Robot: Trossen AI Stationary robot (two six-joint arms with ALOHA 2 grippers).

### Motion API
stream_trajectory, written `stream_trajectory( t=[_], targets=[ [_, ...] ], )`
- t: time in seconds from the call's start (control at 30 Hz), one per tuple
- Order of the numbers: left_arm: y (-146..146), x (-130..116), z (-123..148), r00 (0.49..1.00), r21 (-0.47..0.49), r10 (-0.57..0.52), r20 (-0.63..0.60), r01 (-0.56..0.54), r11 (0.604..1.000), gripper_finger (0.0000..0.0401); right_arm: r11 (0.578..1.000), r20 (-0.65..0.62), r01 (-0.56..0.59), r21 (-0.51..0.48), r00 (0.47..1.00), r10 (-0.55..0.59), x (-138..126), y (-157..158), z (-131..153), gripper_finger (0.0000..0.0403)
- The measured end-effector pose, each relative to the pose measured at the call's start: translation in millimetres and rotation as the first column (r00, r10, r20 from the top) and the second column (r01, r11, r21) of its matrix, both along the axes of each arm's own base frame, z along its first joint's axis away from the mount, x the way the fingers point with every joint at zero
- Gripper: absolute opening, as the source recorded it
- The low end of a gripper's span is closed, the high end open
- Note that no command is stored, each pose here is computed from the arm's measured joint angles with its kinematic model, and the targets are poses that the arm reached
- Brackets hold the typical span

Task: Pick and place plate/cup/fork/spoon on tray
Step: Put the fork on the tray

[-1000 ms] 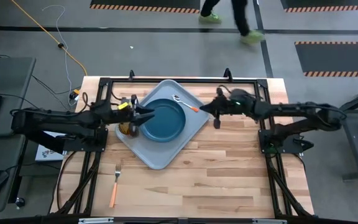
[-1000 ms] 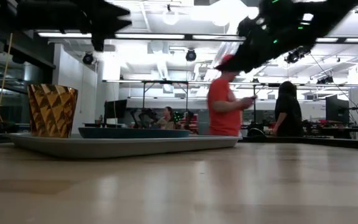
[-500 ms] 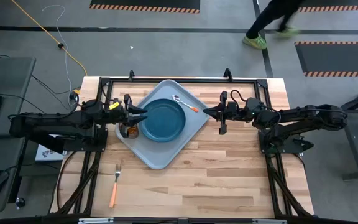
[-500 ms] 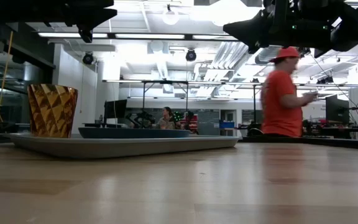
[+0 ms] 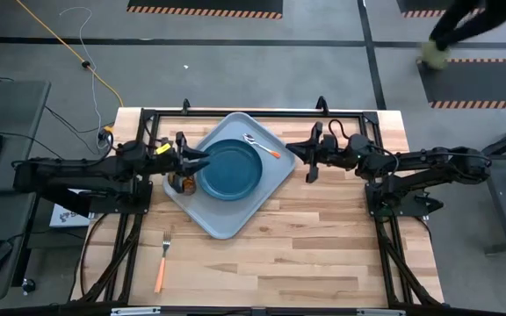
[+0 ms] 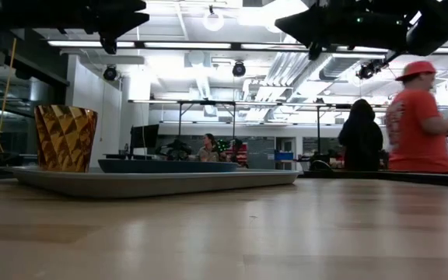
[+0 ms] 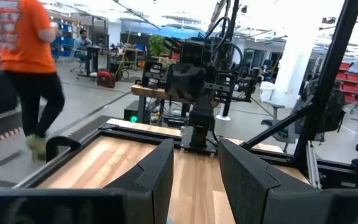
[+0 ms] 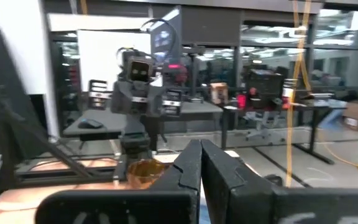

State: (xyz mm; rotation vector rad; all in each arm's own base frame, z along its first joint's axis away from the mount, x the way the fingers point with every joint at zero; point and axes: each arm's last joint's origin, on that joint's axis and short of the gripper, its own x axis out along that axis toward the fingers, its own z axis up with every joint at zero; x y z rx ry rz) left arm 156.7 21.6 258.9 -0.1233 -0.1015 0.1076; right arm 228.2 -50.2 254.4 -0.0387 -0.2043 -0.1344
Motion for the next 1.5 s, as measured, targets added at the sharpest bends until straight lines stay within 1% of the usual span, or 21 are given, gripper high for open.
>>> stream_trajectory(
  t=[0.1,0.2,0.33,0.43,0.5,0.53,0.6,0.63,0.67,0.7,0.77,0.83,0.87,0.93,1.03,1.13,1.23,1.3,1.37,1.43,1.5],
  targets=[
    [0.5,3.5,-3.2,1.0,-0.042,-0.004,-0.018,0.003,0.999,0.0118,1.0,-0.013,0.026,0.006,1.0,-0.026,0.1,-1.0,-1.3,0.0],
    [-1.6,9.9,-5.1,0.998,-0.079,-0.054,-0.012,0.053,0.995,0.0128,1.0,-0.017,0.026,0.007,1.0,-0.026,0.2,-0.9,-1.8,0.0],
    [-14.5,23.0,-3.2,0.981,-0.048,-0.188,0.045,0.19,0.981,0.0167,1.0,-0.017,0.025,0.007,1.0,-0.025,0.2,-0.9,-1.7,0.0],
    [-27.2,35.6,3.4,0.964,-0.015,-0.265,0.019,0.265,0.964,0.0206,1.0,-0.018,0.025,0.007,1.0,-0.025,0.3,-0.9,-1.8,0.0],
    [-35.9,43.4,12.8,0.952,-0.022,-0.305,-0.036,0.305,0.952,0.023,1.0,-0.02,0.025,0.007,0.999,-0.024,0.3,-0.9,-2.0,0.0],
    [-40.1,46.9,17.9,0.942,-0.046,-0.324,-0.09,0.321,0.946,0.0241,1.0,-0.021,0.024,0.008,0.999,-0.024,0.3,-0.9,-2.1,0.0],
    [-48.8,51.7,30.9,0.912,-0.134,-0.341,-0.227,0.317,0.939,0.0257,1.0,-0.022,0.024,0.008,0.999,-0.024,0.4,-0.9,-2.3,0.0],
    [-53.1,52.2,37.6,0.891,-0.19,-0.333,-0.307,0.286,0.939,0.0263,1.0,-0.024,0.023,0.012,0.999,-0.023,0.4,-0.9,-2.5,0.0],
    [-57.8,52.0,44.1,0.862,-0.247,-0.323,-0.39,0.241,0.939,0.0266,1.0,-0.026,0.022,0.016,0.999,-0.022,0.4,-0.9,-2.7,0.0],
    [-62.6,50.3,49.2,0.82,-0.304,-0.314,-0.478,0.181,0.935,0.0267,1.0,-0.026,0.022,0.016,0.999,-0.022,0.4,-0.9,-2.7,0.0],
    [-72.8,44.2,51.7,0.711,-0.401,-0.293,-0.64,0.018,0.916,0.0268,1.0,-0.027,0.022,0.016,0.999,-0.022,0.5,-0.9,-2.8,0.0],
    [-86.1,36.7,47.0,0.609,-0.443,-0.257,-0.75,-0.176,0.879,0.0267,1.0,-0.032,0.022,0.017,0.999,-0.022,0.5,-0.9,-3.3,0.0],
    [-94.1,31.7,42.1,0.565,-0.44,-0.236,-0.791,-0.257,0.86,0.0266,1.0,-0.032,0.022,0.017,0.999,-0.022,0.5,-0.9,-3.3,0.0],
    [-110.7,21.9,32.0,0.501,-0.433,-0.212,-0.839,-0.38,0.817,0.0265,1.0,-0.031,0.022,0.017,0.999,-0.022,0.6,-0.9,-3.2,0.0],
    [-136.4,8.8,13.7,0.421,-0.388,-0.167,-0.891,-0.52,0.761,0.0264,1.0,-0.032,0.022,0.017,0.999,-0.022,0.6,-0.9,-3.2,0.0],
    [-163.0,-3.0,-1.4,0.371,-0.349,-0.128,-0.92,-0.625,0.698,0.0264,1.0,-0.032,0.024,0.015,0.999,-0.023,0.5,-1.1,-3.2,0.0],
    [-187.0,-12.3,-18.3,0.306,-0.302,-0.108,-0.946,-0.71,0.636,0.0264,1.0,-0.032,0.024,0.011,0.999,-0.024,0.5,-1.1,-3.2,0.0],
    [-200.1,-16.2,-30.6,0.242,-0.255,-0.103,-0.965,-0.76,0.598,0.0264,1.0,-0.033,0.025,0.01,0.999,-0.024,0.5,-1.1,-3.2,0.0],
    [-211.1,-18.9,-43.3,0.156,-0.188,-0.106,-0.982,-0.804,0.564,0.0264,1.0,-0.032,0.025,0.01,0.999,-0.024,0.5,-1.1,-3.1,0.0],
    [-220.0,-19.9,-55.6,0.075,-0.122,-0.107,-0.991,-0.83,0.544,0.0264,1.0,-0.032,0.025,0.01,0.999,-0.025,0.5,-1.1,-3.1,0.0],
    [-227.7,-18.5,-66.3,0.029,-0.089,-0.118,-0.993,-0.834,0.545,0.0264,1.0,-0.031,0.024,0.017,0.999,-0.023,0.5,-1.1,-3.1,0.0]
  ],
)
